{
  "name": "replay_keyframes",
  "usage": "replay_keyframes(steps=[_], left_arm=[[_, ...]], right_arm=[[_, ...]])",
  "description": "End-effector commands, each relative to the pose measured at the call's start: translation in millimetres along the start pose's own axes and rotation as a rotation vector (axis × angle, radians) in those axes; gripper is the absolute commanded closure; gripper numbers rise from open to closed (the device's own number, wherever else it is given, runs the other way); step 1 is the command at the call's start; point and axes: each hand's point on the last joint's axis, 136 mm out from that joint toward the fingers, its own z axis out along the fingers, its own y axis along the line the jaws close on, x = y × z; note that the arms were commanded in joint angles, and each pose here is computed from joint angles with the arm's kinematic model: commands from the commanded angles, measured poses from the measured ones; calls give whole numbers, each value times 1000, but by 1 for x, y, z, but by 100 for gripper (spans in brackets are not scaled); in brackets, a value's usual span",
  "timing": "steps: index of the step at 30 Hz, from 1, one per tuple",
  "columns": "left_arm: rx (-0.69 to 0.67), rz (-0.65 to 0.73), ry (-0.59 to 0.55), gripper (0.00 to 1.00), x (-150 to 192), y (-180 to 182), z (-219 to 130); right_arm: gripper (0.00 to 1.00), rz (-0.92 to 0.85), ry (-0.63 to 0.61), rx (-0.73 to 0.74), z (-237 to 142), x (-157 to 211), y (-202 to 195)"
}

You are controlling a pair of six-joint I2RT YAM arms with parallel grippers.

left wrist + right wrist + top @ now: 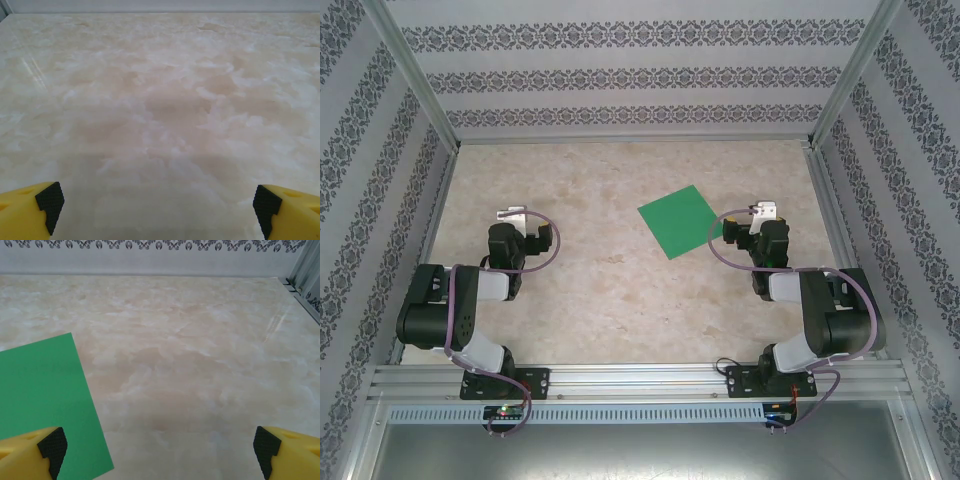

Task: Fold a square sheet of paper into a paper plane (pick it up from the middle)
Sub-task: Move the square sheet of paper to the center of the table.

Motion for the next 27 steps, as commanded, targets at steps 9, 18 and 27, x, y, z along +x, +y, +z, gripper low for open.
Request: replay_keyframes(steps=[9, 18, 27], left_arm=[[22, 25, -8, 0, -5, -6, 3], [23, 25, -6, 0, -5, -6, 3], [10, 21, -14, 0, -11, -4, 1]], right_arm=[[2, 10, -29, -8, 2, -11, -1], [2, 12, -29, -9, 3, -12, -1], [2, 13, -62, -2, -5, -21, -3]])
